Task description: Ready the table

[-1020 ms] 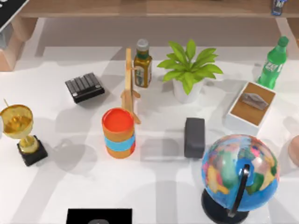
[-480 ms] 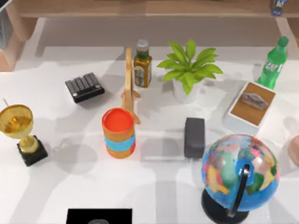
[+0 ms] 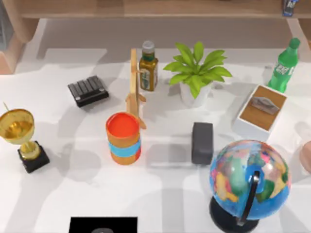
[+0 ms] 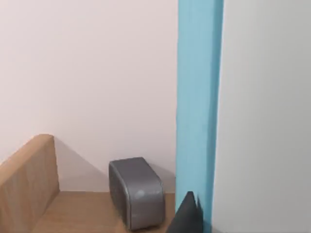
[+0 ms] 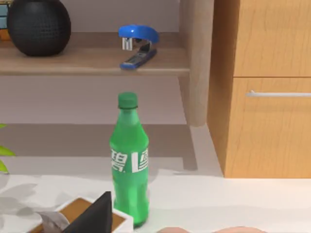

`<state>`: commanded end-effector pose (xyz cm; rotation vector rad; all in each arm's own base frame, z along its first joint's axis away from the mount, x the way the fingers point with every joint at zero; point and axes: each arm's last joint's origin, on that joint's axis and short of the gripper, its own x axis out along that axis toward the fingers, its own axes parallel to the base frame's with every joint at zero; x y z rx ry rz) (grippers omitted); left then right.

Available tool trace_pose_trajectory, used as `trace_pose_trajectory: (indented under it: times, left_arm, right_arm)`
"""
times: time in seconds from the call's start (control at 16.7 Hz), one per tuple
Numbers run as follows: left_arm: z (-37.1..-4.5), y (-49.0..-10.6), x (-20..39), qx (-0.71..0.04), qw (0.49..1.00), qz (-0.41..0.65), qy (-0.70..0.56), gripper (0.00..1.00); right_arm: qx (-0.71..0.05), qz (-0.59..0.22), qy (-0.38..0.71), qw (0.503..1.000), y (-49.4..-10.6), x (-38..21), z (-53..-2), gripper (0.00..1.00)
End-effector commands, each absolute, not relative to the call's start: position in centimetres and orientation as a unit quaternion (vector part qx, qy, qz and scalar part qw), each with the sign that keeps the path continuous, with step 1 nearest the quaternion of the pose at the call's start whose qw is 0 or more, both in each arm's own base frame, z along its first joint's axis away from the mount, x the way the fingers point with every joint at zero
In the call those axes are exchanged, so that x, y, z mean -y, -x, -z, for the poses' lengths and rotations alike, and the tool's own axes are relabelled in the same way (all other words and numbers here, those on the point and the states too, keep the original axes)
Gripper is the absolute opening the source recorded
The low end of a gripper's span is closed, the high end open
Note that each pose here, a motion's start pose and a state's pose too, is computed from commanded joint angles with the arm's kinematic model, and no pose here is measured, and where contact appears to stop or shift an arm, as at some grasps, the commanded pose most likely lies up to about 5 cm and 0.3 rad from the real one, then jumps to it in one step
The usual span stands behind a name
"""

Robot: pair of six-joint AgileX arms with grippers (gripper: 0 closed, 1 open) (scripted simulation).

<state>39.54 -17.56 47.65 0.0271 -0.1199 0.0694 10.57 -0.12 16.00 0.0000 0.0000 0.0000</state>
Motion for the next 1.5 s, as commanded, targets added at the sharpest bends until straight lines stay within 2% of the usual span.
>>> trace_pose_trajectory:
  times: [0.24,0.42,0.66,0.9,1.08,1.2,1.32,1.5]
  left_arm:
    - [-48.7,-40.7,7.5,0.098,0.983,-0.124,-0.097,0.0]
    - [-46.5,-41.5,-1.3,0.074,0.957,-0.197,-0.2,0.0]
    - [-39.4,-41.0,-13.3,-0.035,0.901,-0.257,-0.348,0.0]
    - [-30.1,-37.1,-22.8,-0.173,0.836,-0.242,-0.461,0.0]
    - [-23.5,-33.5,-26.2,-0.244,0.796,-0.183,-0.522,0.0]
    - [-20.1,-31.8,-26.6,-0.26,0.776,-0.129,-0.56,0.0]
    - [-17.8,-31.3,-25.7,-0.247,0.759,-0.07,-0.598,0.0]
    - [-16.3,-32.3,-22.7,-0.183,0.733,0.013,-0.655,0.0]
  right_arm:
    - [0.0,0.0,0.0,1.0,-10.6,0.1,-16.0,1.0]
    - [0.0,0.0,0.0,1.0,-10.6,0.1,-16.0,1.0]
    - [0.0,0.0,0.0,1.0,-10.6,0.1,-16.0,1.0]
    - [0.0,0.0,0.0,1.0,-10.6,0.1,-16.0,1.0]
    - [0.0,0.0,0.0,1.0,-10.6,0.1,-16.0,1.0]
    - [0.0,0.0,0.0,1.0,-10.6,0.1,-16.0,1.0]
    - [0.0,0.0,0.0,1.0,-10.6,0.1,-16.0,1.0]
    - [0.0,0.0,0.0,1.0,-10.6,0.1,-16.0,1.0]
